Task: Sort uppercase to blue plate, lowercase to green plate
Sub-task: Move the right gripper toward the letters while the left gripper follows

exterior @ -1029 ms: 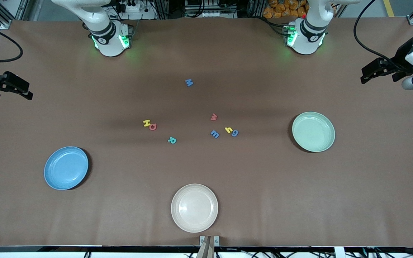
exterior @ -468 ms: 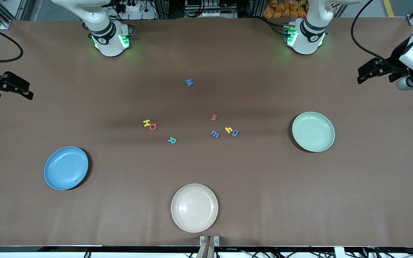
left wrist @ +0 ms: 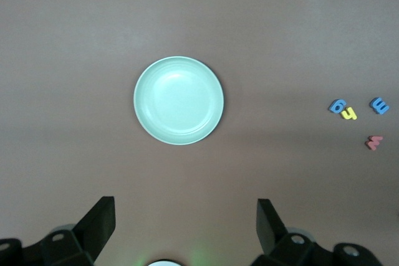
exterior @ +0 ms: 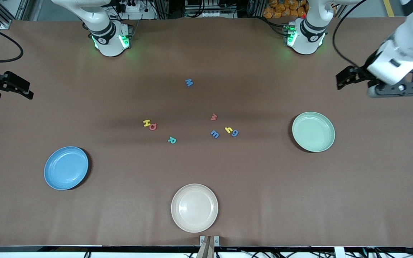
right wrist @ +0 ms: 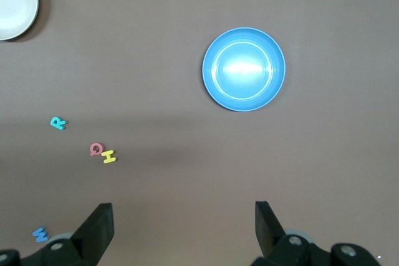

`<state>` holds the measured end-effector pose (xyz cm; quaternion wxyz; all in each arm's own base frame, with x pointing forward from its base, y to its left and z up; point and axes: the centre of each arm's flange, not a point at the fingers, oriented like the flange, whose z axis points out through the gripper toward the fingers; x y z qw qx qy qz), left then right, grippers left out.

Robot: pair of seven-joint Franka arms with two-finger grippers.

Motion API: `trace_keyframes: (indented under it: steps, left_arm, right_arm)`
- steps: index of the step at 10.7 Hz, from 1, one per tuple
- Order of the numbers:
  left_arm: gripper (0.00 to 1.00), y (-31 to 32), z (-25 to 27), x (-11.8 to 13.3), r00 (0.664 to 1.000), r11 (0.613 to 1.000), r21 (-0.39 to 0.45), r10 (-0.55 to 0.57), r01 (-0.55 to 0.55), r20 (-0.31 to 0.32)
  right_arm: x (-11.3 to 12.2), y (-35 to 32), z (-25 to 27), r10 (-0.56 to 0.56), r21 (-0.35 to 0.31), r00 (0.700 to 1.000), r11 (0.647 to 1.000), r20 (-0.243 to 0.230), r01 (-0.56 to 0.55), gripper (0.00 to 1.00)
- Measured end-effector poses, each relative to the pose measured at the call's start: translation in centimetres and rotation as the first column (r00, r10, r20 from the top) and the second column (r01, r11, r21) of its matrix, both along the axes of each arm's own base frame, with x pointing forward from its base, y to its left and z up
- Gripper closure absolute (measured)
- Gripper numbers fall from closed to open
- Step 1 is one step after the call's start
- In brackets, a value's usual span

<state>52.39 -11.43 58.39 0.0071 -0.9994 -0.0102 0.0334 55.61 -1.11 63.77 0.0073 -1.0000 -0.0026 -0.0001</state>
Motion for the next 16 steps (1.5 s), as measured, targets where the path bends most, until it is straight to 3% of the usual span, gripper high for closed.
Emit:
trace_keyframes:
  steps: [8, 11, 16]
  left_arm:
    - [0.00, -12.7, -7.8, -1.0, 0.995, 0.995, 0.005, 0.102, -0.102, 0.010]
    - [0.00, -17.1, -11.4, -1.1, 0.991, 0.991, -0.013, 0.134, -0.134, -0.001]
    - [0.00, -27.0, -17.0, -5.9, 0.999, 0.998, -0.058, -0.042, 0.041, -0.019]
  right_arm:
    - [0.3, 0.0, -0.7, -0.001, 0.000, 1.000, 1.000, -0.019, 0.001, 0.00]
    - [1.8, -0.3, -4.6, -0.006, -0.001, 0.995, 1.000, -0.099, 0.006, 0.00]
    - [3.1, -0.2, -9.1, -0.003, -0.004, 0.980, 1.000, -0.200, 0.002, 0.00]
